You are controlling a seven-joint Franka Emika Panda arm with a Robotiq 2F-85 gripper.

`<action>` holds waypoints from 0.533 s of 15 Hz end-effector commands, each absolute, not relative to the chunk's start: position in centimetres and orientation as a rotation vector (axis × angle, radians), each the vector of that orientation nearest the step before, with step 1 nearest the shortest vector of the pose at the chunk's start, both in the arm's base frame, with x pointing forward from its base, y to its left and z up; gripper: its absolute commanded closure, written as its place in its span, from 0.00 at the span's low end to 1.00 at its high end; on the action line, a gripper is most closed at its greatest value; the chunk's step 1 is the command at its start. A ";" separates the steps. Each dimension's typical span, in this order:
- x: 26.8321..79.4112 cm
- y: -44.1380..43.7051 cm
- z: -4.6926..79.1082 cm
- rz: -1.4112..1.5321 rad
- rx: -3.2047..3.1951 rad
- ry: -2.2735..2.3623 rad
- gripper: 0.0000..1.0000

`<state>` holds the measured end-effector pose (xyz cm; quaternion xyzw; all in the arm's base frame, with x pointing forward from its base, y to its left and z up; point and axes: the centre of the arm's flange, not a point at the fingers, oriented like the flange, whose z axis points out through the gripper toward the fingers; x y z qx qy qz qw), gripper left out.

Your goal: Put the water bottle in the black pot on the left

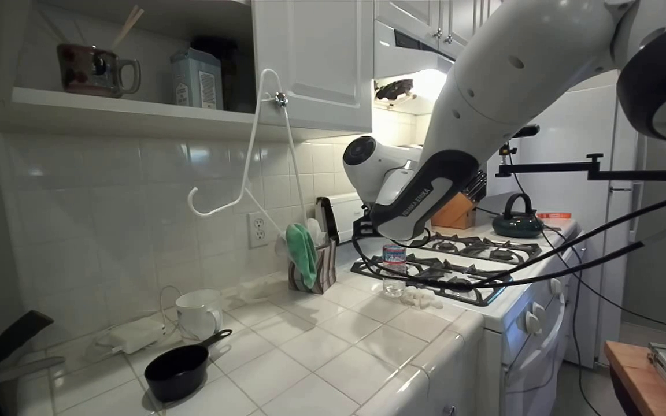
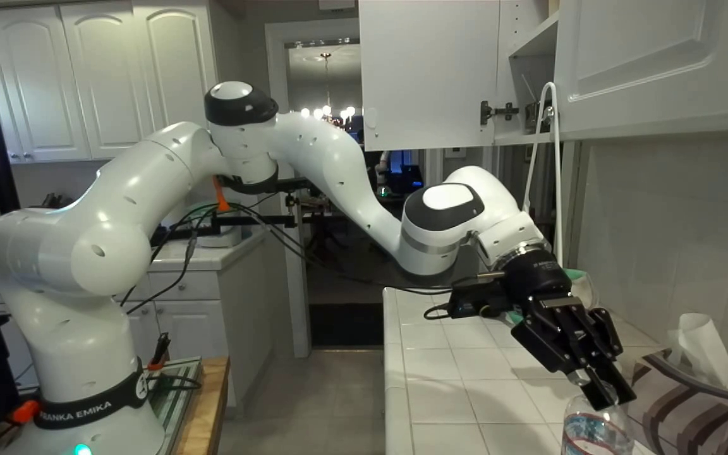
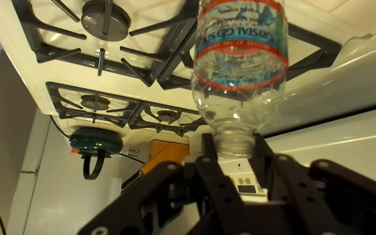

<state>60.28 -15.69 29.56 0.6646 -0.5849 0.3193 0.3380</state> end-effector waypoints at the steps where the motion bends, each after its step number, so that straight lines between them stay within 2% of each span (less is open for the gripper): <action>1: 61.0 -15.9 29.5 0.826 1.712 -1.518 0.92; 3: 61.0 -15.9 29.5 0.823 1.715 -1.516 0.92; 4: 61.0 -15.9 29.5 0.821 1.716 -1.513 0.46; 6: 61.0 -15.8 29.5 0.818 1.717 -1.511 0.38; 8: 61.0 -15.6 29.5 0.817 1.718 -1.509 0.24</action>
